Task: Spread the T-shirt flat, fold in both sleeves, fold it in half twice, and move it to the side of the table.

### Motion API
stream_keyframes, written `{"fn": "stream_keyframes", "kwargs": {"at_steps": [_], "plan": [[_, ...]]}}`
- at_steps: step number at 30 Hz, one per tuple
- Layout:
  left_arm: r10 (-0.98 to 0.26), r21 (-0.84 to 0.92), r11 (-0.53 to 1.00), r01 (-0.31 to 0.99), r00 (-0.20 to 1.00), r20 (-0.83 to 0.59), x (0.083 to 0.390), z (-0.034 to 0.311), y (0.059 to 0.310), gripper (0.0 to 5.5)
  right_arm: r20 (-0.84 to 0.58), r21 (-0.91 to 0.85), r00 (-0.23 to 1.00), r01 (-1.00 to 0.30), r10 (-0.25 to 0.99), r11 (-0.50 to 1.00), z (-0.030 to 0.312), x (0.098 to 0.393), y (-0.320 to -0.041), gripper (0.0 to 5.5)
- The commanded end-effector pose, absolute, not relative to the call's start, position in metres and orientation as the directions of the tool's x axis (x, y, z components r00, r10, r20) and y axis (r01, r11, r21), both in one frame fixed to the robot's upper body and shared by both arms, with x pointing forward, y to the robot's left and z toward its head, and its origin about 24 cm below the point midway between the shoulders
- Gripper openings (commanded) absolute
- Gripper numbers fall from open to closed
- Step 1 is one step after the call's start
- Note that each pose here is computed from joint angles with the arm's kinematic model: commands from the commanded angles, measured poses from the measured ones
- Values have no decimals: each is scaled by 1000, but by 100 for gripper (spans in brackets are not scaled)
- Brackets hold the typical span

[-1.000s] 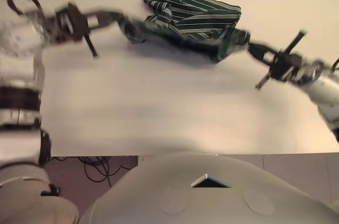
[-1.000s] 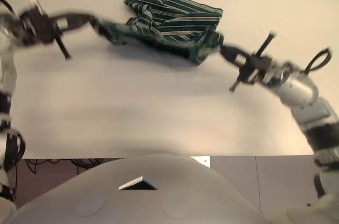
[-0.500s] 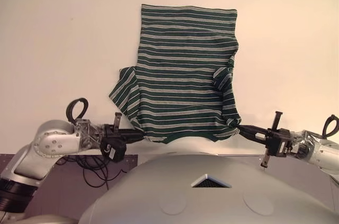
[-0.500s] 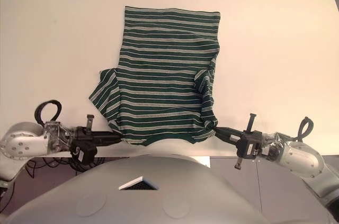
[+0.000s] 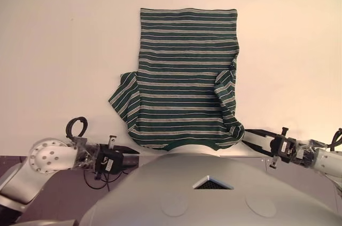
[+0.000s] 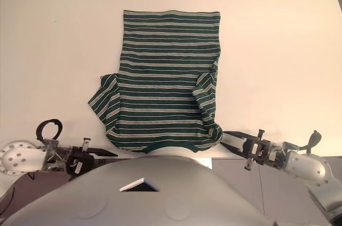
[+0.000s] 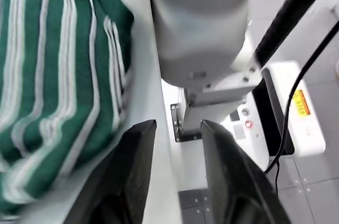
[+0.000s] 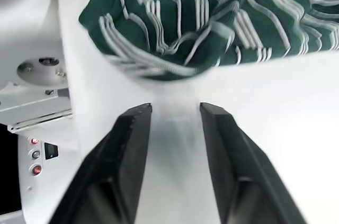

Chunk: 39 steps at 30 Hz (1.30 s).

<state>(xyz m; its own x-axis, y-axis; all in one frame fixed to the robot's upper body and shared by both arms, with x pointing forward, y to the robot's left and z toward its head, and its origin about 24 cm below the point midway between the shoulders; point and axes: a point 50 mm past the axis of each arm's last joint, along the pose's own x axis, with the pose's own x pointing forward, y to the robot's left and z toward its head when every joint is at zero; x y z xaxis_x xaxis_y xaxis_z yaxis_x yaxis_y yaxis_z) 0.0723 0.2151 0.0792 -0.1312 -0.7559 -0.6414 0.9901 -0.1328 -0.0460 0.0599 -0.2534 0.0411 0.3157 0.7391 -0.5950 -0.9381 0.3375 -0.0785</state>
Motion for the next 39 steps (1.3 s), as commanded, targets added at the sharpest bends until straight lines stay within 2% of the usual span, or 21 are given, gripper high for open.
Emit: {"fn": "stream_keyframes", "kwargs": {"at_steps": [1,4,7,9,11,16,20,26,30,39], "plan": [[-831,-45,-149,988,-149,-536,80,110,207,148,-489,-81,368,-922,791,379,60,66,-246,238],[-910,-23,-113,993,-113,-400,91,127,202,148,-385,-68,400,-911,832,407,81,72,-241,286],[-946,81,-23,996,5,-324,109,127,195,148,-300,-93,431,-901,851,424,98,80,-235,286],[-920,186,80,979,145,-365,130,109,192,148,-202,-179,489,-870,849,459,108,93,-222,286],[-896,226,114,968,198,-398,141,93,190,148,-143,-262,547,-825,825,501,113,105,-213,286],[-888,238,112,965,204,-412,142,85,188,148,-233,-358,625,-768,745,532,85,118,-197,286],[-887,243,97,965,195,-419,141,83,186,148,-288,-416,677,-726,677,548,63,125,-195,286],[-891,252,83,964,186,-415,138,85,183,148,-369,-356,644,-764,670,538,42,117,-190,286],[-891,252,83,964,185,-414,137,86,183,148,-396,-331,616,-787,681,520,35,112,-186,286],[-892,244,80,966,179,-414,135,86,182,148,-326,-327,619,-783,715,529,46,110,-178,286]]}}
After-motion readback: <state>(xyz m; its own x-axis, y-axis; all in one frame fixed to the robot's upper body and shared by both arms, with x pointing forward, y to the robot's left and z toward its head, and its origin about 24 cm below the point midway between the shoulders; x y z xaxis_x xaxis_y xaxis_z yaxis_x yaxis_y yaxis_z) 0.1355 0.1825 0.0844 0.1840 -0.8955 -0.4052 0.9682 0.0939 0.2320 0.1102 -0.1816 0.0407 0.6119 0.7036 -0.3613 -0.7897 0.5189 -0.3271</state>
